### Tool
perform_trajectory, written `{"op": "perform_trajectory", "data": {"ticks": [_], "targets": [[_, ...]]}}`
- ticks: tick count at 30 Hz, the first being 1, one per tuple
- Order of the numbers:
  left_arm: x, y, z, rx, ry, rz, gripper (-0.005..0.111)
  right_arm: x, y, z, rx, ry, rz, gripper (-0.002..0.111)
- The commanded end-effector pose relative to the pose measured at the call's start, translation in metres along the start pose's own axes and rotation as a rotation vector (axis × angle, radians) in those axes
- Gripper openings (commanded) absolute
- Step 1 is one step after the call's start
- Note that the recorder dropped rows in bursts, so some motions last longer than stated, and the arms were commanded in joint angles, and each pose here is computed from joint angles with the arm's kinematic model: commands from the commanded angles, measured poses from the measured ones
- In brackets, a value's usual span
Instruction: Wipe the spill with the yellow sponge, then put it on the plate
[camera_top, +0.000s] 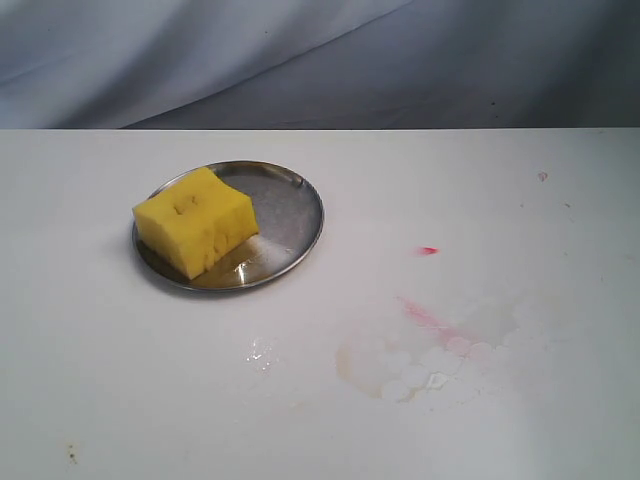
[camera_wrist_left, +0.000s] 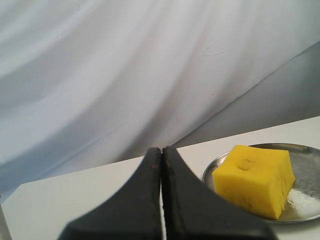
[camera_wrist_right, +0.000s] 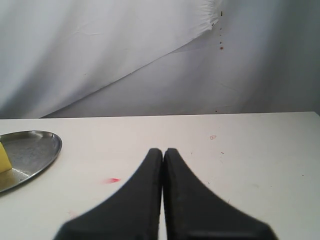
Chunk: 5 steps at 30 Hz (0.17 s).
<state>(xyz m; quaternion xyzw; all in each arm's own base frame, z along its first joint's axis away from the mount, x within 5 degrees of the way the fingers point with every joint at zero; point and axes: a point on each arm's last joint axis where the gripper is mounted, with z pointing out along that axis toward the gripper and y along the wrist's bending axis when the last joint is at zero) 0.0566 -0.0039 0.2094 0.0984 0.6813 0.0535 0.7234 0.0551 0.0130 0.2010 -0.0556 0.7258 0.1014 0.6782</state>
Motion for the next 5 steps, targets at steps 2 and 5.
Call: {"op": "perform_trajectory", "data": {"ticks": [2, 5], "targets": [[-0.0018, 0.0004, -0.0004, -0.004, -0.012, -0.016, 0.0, -0.0001, -0.0004, -0.0003, 0.005, -0.014, -0.003, 0.0], [-0.0018, 0.0004, -0.0004, -0.004, -0.012, -0.016, 0.0, -0.0001, -0.0004, -0.0003, 0.005, -0.014, -0.003, 0.0]]}}
